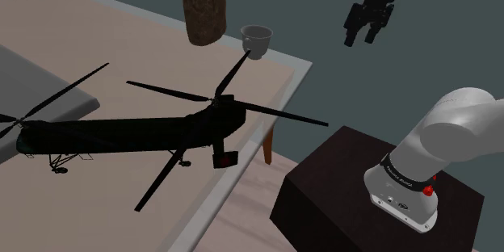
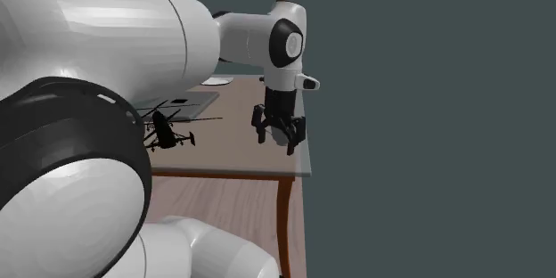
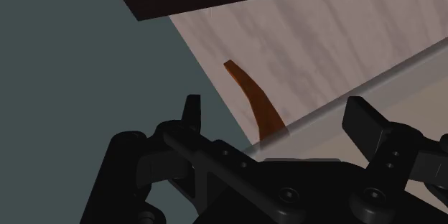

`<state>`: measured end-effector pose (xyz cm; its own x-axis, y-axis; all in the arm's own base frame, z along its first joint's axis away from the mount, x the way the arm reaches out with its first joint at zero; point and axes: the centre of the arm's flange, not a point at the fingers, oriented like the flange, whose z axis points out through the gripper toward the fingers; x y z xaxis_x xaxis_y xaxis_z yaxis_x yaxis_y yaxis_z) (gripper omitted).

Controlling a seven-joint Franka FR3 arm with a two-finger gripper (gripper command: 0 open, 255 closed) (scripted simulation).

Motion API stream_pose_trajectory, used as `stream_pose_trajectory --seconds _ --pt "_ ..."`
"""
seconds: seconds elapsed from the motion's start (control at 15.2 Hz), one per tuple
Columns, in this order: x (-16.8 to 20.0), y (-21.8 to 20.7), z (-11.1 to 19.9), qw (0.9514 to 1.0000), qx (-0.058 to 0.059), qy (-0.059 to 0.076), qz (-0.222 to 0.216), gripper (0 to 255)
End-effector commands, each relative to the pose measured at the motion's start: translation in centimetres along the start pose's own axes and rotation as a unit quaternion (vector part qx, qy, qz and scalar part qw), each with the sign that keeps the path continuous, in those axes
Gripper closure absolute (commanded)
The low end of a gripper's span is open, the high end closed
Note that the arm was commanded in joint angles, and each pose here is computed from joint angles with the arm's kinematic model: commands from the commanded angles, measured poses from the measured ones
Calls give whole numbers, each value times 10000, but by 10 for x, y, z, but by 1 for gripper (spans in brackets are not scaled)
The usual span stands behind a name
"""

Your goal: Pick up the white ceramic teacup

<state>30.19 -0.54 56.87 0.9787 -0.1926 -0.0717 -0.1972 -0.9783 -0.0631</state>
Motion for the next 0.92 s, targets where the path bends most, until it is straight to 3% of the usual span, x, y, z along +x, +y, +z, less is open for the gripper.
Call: stream_pose_trajectory --seconds 0.0,0.86 --pt "0 0 0 10000 0 0 0 0" --pt "134 -108 8 9997 -201 101 -63 0"
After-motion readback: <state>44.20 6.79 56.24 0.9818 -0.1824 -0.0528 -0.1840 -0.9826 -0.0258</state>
